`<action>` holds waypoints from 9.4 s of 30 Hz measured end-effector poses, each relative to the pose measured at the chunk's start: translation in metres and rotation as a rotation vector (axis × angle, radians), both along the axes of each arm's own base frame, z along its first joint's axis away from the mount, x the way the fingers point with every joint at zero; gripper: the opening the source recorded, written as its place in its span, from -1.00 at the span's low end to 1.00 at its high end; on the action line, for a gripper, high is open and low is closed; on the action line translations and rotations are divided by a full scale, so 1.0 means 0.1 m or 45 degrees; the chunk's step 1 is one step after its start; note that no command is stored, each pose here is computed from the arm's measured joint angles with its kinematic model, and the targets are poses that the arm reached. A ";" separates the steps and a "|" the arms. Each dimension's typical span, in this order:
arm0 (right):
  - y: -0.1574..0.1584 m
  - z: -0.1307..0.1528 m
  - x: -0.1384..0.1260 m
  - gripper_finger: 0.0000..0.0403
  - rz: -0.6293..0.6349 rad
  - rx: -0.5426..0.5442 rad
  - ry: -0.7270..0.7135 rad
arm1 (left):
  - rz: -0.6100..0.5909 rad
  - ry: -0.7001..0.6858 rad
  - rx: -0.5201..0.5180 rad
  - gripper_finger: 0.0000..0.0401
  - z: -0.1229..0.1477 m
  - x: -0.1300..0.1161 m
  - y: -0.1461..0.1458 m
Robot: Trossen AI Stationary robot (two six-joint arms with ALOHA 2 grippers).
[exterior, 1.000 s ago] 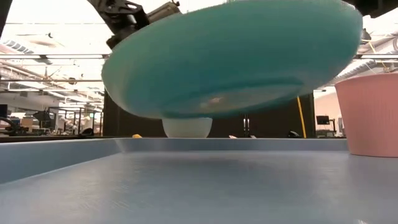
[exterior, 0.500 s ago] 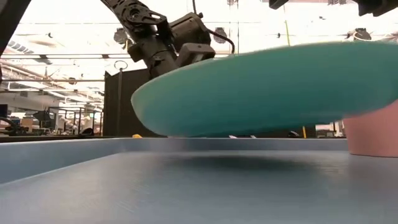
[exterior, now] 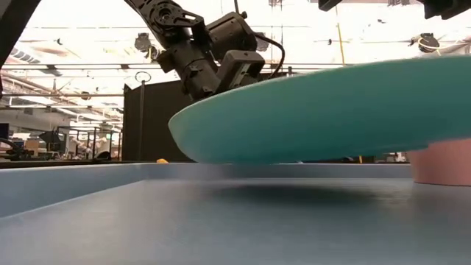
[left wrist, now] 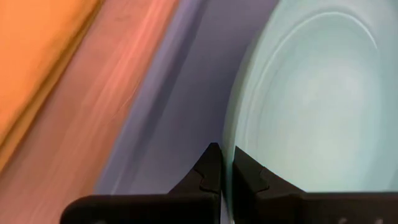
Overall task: Set up tray
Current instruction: Put the blue plate at the bottom of the pink cup on the blue serving tray, then put the blue bowl on the blue plate
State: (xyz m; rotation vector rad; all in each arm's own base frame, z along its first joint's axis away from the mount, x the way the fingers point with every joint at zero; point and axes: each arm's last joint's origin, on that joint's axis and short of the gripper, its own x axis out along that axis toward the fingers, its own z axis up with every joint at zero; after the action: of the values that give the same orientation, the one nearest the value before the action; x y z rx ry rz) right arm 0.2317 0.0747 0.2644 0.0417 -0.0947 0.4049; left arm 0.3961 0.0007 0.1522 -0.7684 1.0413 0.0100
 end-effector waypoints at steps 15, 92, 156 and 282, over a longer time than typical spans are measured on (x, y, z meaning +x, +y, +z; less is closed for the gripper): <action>0.00 0.00 0.00 -0.12 0.000 0.000 0.001 | 0.007 -0.020 0.019 -0.97 0.01 0.02 -0.11; 0.00 -0.04 0.00 -0.12 -0.005 -0.006 0.055 | -0.177 -0.023 0.051 -0.23 -0.05 0.45 -0.32; 0.12 -0.11 -0.04 -0.12 0.063 0.017 0.162 | -0.370 0.075 0.914 -0.25 0.82 -0.33 1.41; 0.11 -0.03 -0.03 -0.12 0.032 0.001 0.036 | -0.912 -0.418 0.800 -0.96 1.12 -0.34 -0.97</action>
State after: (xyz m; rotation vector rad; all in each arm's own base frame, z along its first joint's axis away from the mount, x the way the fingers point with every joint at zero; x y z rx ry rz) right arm 0.2283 0.0855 0.2617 0.0497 -0.0668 0.4295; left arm 0.3617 -0.0967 0.2647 0.1925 0.8756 -0.3749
